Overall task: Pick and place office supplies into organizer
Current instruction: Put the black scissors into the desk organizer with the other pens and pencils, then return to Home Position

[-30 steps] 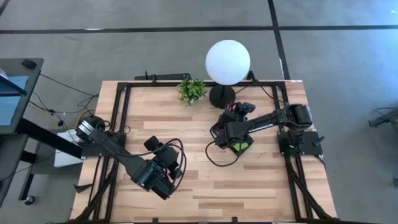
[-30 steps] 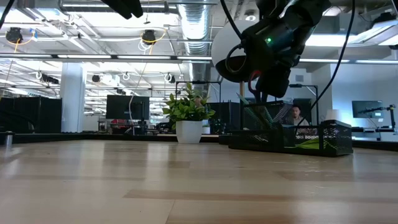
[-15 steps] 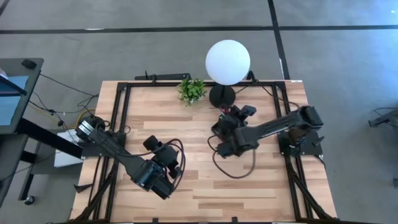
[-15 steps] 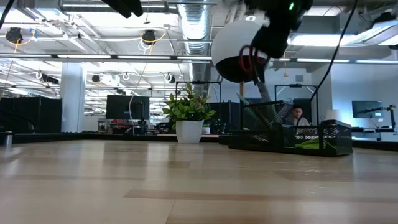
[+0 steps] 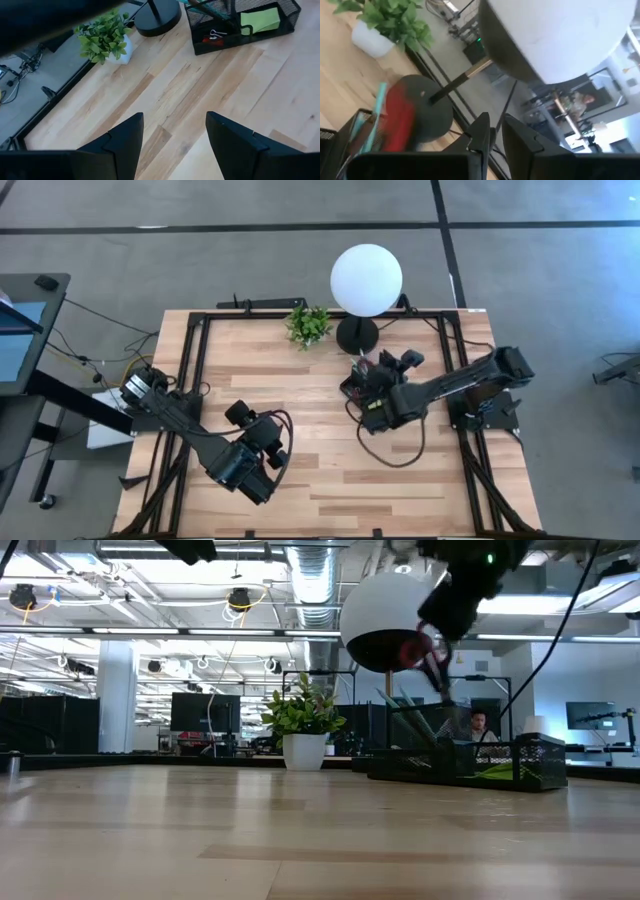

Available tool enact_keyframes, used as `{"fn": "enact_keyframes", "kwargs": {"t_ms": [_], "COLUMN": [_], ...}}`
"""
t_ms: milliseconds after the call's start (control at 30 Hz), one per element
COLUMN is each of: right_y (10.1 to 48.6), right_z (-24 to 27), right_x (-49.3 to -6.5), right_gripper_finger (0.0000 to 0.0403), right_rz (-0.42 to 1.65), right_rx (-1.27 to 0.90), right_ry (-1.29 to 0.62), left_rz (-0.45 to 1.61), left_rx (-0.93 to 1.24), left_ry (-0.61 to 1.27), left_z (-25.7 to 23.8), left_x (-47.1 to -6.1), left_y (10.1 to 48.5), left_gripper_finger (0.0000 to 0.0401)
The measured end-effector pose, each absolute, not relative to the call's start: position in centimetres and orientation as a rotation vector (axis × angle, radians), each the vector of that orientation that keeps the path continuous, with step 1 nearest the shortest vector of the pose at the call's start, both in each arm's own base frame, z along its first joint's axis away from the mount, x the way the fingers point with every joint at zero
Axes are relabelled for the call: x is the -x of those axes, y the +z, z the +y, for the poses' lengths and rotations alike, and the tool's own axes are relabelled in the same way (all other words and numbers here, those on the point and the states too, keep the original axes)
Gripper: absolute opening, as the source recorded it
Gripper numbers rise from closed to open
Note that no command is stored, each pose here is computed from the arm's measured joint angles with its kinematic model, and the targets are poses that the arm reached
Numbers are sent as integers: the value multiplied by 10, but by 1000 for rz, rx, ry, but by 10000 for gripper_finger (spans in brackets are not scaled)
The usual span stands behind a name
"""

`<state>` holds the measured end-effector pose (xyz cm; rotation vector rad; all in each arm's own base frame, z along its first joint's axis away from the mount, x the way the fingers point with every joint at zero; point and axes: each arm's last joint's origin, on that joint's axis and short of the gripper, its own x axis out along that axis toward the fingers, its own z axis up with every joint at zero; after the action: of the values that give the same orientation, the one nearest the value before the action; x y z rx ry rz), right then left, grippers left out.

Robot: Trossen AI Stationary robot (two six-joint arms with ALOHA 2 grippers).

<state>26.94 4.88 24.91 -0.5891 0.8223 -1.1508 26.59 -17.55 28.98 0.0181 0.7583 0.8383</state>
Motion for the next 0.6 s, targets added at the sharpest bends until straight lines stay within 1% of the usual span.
{"fn": "enact_keyframes", "kwargs": {"t_ms": [133, 300, 433, 533, 600], "right_y": [227, 221, 227, 242, 256], "right_z": [49, 49, 48, 54, 61], "right_x": [-270, -272, -269, -268, -261], "right_gripper_finger": [41, 53, 72, 80, 81], "right_rz": [841, 873, 879, 810, 788], "right_rx": [636, 669, 692, 646, 648], "right_ry": [-1167, -1160, -1161, -1159, -1121], "left_rz": [757, 755, 754, 729, 713], "left_rx": [-26, -24, -24, -32, -63], "left_ry": [820, 818, 818, 827, 835], "left_z": [-181, -182, -182, -181, -180], "left_x": [-262, -261, -261, -261, -260], "left_y": [290, 290, 290, 291, 291], "left_gripper_finger": [213, 213, 213, 213, 213]}}
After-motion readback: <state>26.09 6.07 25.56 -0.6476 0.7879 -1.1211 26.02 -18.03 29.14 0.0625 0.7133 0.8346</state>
